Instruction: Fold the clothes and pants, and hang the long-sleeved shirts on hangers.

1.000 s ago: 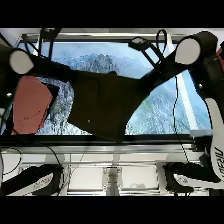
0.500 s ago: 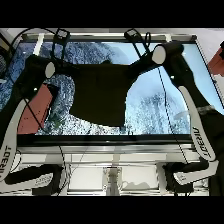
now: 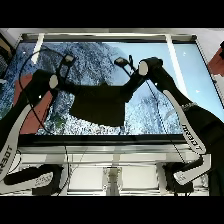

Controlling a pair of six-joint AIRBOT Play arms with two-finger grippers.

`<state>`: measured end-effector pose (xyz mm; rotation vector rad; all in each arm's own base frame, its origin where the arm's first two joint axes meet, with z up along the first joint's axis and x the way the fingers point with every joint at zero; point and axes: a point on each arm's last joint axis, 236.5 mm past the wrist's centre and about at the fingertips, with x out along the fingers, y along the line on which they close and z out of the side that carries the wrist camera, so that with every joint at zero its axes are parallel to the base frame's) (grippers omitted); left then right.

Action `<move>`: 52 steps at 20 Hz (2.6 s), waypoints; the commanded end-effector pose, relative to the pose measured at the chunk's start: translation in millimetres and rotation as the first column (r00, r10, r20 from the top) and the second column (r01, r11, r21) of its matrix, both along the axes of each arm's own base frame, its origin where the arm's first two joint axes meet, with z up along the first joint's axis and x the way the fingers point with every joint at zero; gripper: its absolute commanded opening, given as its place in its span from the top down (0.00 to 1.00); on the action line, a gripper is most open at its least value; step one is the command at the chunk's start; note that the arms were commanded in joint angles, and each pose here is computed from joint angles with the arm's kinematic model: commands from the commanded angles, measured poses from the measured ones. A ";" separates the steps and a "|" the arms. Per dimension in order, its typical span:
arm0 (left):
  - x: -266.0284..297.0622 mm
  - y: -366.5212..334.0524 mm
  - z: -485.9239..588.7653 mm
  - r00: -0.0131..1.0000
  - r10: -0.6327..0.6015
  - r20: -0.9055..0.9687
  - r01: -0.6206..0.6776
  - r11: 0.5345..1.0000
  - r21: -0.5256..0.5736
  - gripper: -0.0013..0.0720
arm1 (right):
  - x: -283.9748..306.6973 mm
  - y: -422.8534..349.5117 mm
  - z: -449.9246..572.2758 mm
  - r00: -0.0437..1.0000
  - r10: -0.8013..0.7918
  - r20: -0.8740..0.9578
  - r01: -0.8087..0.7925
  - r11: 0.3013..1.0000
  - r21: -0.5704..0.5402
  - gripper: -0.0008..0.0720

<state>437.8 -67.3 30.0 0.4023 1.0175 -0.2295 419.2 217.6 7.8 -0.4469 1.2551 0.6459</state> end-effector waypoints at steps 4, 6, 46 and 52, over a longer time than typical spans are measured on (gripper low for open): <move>-58.9 80.7 -9.1 0.989 -0.138 -0.057 0.149 0.902 0.404 0.94 | -68.0 19.9 -29.2 0.974 0.105 -0.203 -0.116 0.992 -0.044 0.96; -66.5 82.3 1.6 0.988 -0.153 -0.033 0.153 0.898 0.412 0.93 | -96.3 28.1 -27.2 0.947 0.139 -0.290 -0.156 0.987 -0.037 0.96; -137.4 152.0 -5.7 0.937 0.307 -0.163 -0.298 0.951 0.080 0.75 | -124.5 124.4 -97.0 0.848 -0.183 -0.498 0.348 0.900 0.263 0.96; -136.8 151.9 -5.5 0.938 0.307 -0.161 -0.298 0.951 0.079 0.75 | -109.7 94.1 -28.2 0.865 -0.118 -0.487 0.273 0.926 0.261 0.96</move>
